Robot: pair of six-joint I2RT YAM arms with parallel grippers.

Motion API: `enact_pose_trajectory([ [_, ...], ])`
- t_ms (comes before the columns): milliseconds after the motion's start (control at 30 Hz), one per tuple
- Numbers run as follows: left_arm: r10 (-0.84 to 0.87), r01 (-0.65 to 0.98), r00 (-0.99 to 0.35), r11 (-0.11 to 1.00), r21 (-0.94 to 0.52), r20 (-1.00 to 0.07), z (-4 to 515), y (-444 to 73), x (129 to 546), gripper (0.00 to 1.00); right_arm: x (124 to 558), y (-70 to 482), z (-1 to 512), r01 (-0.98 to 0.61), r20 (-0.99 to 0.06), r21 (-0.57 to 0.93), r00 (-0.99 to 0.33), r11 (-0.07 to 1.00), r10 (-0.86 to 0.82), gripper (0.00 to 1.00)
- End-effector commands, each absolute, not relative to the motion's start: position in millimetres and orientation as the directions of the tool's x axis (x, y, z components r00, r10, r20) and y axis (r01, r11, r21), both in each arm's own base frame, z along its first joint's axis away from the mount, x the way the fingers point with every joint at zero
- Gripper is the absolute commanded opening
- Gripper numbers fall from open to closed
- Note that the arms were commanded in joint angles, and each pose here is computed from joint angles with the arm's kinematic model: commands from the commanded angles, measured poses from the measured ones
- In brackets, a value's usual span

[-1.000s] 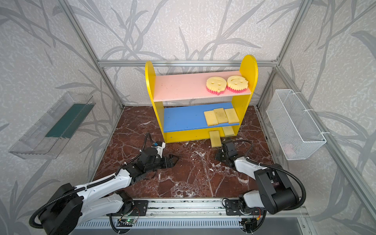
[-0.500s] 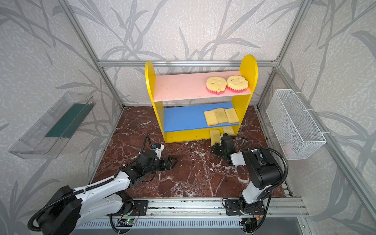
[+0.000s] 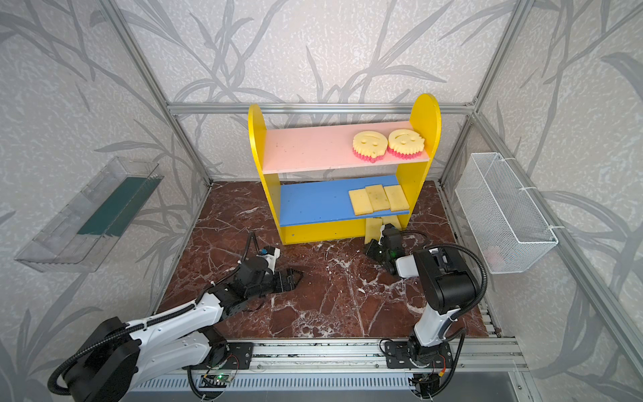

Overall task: Place and organize the cleaning sponges onto the shelf
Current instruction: 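Stand the sponge upright beside the first sponge on the bottom level with the right gripper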

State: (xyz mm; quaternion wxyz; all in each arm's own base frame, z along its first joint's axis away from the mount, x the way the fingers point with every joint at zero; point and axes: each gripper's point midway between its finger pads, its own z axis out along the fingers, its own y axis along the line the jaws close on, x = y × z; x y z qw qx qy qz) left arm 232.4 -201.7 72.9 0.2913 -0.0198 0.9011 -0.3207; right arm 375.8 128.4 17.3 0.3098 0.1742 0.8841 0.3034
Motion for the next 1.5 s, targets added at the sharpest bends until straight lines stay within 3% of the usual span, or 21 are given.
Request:
enact_pose_trajectory([
  [0,-0.225,0.162,-0.815,0.796,-0.583,-0.535,80.1,-203.7,240.7,0.99,359.5,123.4,11.6,0.140,-0.412,0.610,-0.785,0.780,0.463,0.02],
  [67,-0.224,0.164,-0.816,0.794,-0.585,-0.533,80.3,-204.9,241.1,0.99,354.6,123.1,14.4,0.138,-0.409,0.611,-0.788,0.780,0.460,0.11],
  [167,-0.224,0.167,-0.816,0.792,-0.588,-0.533,80.9,-206.4,241.9,0.99,346.9,121.5,17.7,0.138,-0.405,0.606,-0.794,0.784,0.453,0.41],
  [267,-0.223,0.167,-0.817,0.791,-0.588,-0.532,80.8,-206.8,242.3,0.99,340.5,118.4,21.5,0.143,-0.406,0.599,-0.795,0.788,0.452,0.49],
  [333,-0.222,0.170,-0.816,0.790,-0.589,-0.533,81.4,-207.7,242.5,0.99,338.0,113.8,22.0,0.157,-0.407,0.587,-0.791,0.794,0.457,0.42],
  [433,-0.222,0.168,-0.818,0.789,-0.590,-0.531,80.1,-208.0,242.5,0.99,337.2,106.7,18.4,0.177,-0.411,0.565,-0.787,0.806,0.461,0.00],
  [1467,-0.218,0.159,-0.813,0.809,-0.566,-0.540,73.0,-200.0,241.9,0.99,388.0,86.5,12.5,0.269,-0.410,0.570,-0.725,0.776,0.553,0.00],
])
